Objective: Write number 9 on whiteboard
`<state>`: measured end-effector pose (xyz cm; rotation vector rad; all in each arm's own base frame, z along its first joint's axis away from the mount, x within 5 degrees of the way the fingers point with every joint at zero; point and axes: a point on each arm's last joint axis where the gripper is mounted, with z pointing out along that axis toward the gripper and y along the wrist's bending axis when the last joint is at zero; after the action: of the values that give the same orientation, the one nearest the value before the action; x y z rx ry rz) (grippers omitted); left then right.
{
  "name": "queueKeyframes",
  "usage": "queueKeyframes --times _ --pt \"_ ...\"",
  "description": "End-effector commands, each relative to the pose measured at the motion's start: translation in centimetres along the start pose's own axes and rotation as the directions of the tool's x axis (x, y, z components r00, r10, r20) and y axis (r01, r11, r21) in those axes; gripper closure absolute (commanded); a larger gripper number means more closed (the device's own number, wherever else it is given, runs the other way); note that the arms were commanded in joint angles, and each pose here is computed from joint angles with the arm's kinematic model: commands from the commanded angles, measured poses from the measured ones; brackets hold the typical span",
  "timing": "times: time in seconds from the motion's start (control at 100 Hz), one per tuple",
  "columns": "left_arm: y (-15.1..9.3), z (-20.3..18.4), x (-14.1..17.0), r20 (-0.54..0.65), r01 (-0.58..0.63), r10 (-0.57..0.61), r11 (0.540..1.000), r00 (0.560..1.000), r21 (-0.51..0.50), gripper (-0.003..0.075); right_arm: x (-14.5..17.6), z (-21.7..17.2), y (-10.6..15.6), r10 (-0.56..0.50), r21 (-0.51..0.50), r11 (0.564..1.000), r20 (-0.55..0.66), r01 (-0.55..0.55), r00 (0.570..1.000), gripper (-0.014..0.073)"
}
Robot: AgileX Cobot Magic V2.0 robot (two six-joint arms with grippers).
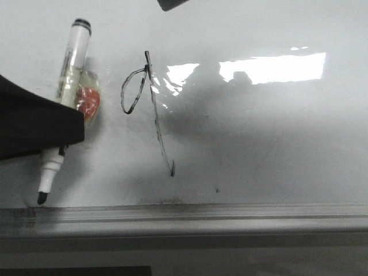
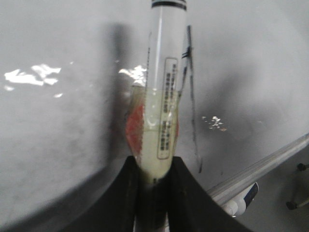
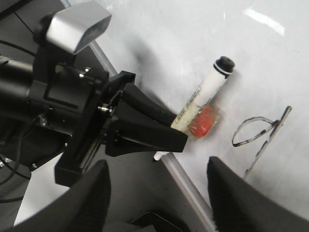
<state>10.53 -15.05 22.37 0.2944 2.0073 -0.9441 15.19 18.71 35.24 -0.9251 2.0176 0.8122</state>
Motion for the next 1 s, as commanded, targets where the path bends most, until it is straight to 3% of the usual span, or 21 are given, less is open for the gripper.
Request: queueKeyframes --times 0.0,0.47,0.54,0.67,0.74,0.84,0.99 --pt "-0.2 0.5 -1.3 0.09 0.078 -0.076 0.997 0.993 -0.015 0.0741 -1.4 -1.0 0.3 -0.018 0.009 1.0 0.087 0.018 0.996 0.0221" --pt "0.1 1.2 -1.3 0.125 0.049 -0.042 0.998 0.991 -0.046 0.0729 -1.3 -1.0 0.3 -0.018 0.003 1.0 0.074 0.018 0.997 0.0221" --pt "0.1 1.2 -1.3 0.123 0.046 -0.041 0.998 0.992 -0.046 0.0662 -1.2 -1.0 0.3 -0.015 -0.001 1.0 0.07 0.015 0.997 0.0221" --pt "0.1 1.2 -1.3 0.124 0.047 -0.041 0.998 0.991 -0.045 0.0444 -1.3 -1.1 0.4 -0.011 -0.006 1.0 0.072 0.012 0.997 0.0221" --pt "0.1 1.1 -1.4 0.131 0.048 -0.042 0.998 0.991 -0.041 0.0383 -1.3 -1.4 0.5 -0.013 -0.007 1.0 0.078 0.014 0.997 0.0231" --pt "-0.1 0.7 -1.7 0.152 0.052 -0.047 0.998 0.987 -0.024 0.0374 -1.5 -2.4 0.7 -0.045 0.009 0.999 0.109 0.044 0.993 0.0332" --pt "-0.7 -0.8 -2.7 0.21 0.026 -0.034 0.999 0.977 0.039 0.0377 -1.1 -4.9 0.9 -0.113 0.078 0.992 0.22 0.098 0.969 0.0622"
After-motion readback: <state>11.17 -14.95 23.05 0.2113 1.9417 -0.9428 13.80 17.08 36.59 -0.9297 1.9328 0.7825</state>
